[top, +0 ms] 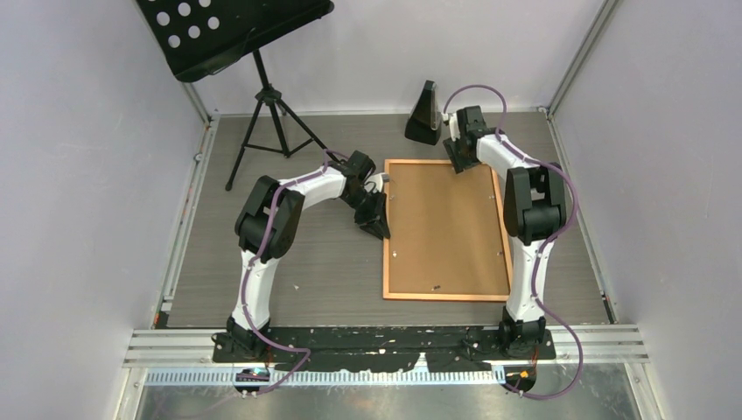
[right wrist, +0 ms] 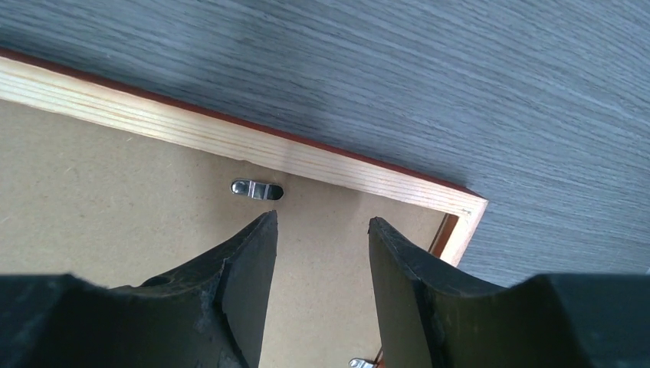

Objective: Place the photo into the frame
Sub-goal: Install the photo frame at the center of the board.

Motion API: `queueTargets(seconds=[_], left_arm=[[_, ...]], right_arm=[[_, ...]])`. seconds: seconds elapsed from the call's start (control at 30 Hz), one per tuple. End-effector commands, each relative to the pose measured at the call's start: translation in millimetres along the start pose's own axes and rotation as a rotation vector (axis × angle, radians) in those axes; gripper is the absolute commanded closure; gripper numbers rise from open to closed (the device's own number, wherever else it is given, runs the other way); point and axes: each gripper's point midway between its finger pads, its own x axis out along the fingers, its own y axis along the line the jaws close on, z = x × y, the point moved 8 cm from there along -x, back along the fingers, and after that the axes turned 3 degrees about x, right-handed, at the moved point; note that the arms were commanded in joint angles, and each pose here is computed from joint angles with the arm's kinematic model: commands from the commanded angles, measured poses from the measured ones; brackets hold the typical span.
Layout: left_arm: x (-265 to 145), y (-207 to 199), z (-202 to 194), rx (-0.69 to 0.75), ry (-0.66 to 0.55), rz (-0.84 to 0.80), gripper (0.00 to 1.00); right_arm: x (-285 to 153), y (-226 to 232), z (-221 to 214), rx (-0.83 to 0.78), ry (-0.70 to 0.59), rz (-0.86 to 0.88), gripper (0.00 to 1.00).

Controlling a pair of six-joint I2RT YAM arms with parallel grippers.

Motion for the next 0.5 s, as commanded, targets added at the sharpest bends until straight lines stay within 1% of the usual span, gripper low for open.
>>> queueTargets(seconds=[0.0, 0.47], left_arm=[[15, 11, -12, 0.005, 0.076, 0.023, 1.00], [15, 12, -12, 0.006, 0.075, 0.023, 1.00]], right_arm=[[1, -4, 13, -0.017, -0.045, -0.042, 0.46], [14, -1, 10, -0.021, -0.038, -0.070, 0.47]])
